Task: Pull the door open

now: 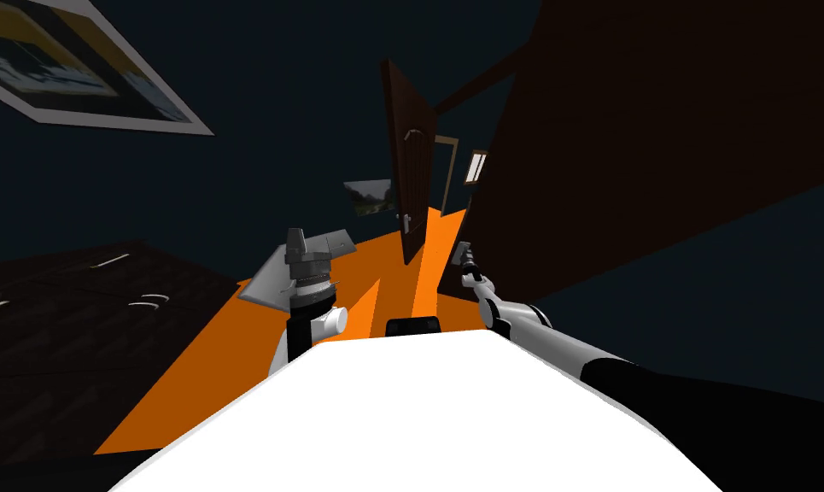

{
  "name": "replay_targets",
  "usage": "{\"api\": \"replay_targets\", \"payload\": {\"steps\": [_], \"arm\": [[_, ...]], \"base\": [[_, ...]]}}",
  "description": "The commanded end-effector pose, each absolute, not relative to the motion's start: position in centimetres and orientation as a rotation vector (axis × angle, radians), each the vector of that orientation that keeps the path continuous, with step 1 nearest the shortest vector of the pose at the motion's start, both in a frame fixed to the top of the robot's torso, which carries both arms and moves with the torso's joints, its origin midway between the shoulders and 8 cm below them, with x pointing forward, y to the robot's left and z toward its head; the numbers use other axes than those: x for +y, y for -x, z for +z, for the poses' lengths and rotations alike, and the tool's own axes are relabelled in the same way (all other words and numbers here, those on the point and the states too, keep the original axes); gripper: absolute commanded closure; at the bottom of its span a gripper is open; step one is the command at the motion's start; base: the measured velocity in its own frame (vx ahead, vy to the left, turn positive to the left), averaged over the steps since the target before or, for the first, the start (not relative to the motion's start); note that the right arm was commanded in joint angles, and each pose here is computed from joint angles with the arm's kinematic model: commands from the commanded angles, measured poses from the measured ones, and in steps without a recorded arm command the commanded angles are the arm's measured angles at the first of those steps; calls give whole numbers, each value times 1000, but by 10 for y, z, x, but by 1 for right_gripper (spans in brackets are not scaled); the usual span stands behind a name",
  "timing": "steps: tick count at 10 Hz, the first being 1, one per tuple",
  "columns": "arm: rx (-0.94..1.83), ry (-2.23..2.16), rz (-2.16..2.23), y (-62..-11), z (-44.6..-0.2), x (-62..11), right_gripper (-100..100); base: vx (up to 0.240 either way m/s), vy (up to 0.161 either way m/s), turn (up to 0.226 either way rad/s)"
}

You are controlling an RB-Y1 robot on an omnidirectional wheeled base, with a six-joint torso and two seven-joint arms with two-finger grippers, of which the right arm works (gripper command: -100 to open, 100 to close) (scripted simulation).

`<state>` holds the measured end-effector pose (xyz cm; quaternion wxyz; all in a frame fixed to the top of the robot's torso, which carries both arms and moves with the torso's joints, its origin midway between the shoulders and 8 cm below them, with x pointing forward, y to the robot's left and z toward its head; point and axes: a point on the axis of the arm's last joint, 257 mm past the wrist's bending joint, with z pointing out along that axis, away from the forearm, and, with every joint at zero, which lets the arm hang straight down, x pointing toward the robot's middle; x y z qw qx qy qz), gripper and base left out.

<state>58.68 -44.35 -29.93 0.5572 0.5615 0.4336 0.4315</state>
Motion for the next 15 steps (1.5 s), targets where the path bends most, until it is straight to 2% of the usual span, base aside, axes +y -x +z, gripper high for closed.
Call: {"api": "replay_targets", "payload": {"steps": [1, 7, 15], "arm": [[1033, -1319, 1029, -589, -299, -437, 100], [1087, -1285, 1086, -601, -297, -402, 100], [1146, -1255, 1142, -608, -299, -363, 100]], "base": [[-166, -79, 60], [-201, -68, 56], [-152, -66, 48]]}}
